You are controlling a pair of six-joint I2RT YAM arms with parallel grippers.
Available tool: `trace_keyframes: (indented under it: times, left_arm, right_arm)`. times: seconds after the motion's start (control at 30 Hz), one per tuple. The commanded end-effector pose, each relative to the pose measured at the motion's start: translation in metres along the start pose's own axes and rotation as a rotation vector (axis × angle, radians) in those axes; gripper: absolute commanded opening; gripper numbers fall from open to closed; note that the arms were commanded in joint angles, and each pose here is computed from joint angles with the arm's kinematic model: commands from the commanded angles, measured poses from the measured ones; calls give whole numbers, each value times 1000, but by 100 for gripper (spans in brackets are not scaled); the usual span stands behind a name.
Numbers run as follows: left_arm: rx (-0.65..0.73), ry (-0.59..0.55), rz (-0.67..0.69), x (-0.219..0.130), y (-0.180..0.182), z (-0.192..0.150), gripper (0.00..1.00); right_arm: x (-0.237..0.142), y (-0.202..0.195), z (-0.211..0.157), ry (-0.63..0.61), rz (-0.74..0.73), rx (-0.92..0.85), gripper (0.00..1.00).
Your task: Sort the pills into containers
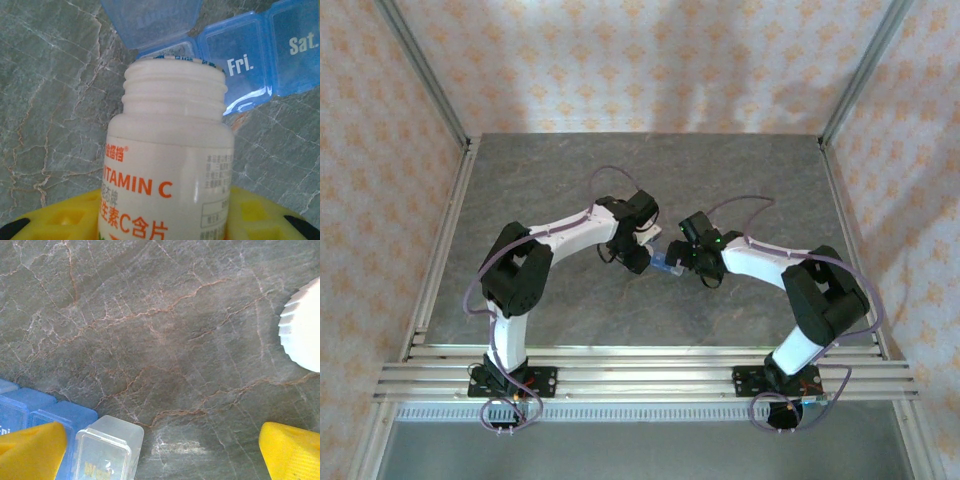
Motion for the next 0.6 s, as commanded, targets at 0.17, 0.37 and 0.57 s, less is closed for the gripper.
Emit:
trace_keyframes:
  times: [0.17, 0.37, 0.57]
  left_arm:
    - [18, 70, 63, 0, 4, -7, 0]
    - [23, 81, 70, 0, 3, -8, 0]
    - [31, 89, 86, -3, 2, -6, 0]
  right_arm:
    - [10, -13, -12, 42, -49, 16, 99]
    - [11, -14, -13, 46, -52, 16, 99]
    - [11, -14, -14, 47, -54, 17, 99]
Point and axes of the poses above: each hand's point on the last joint's axis, 136 mm out from that joint toward the fingers, its own x axis out along the fingers, its own y axis along the line the jaws close on, z = x × y, the point moved 4 cm from there along -x, back along the fingers, and after that the axes turned 10 degrees about -x, right-handed, at the moved point
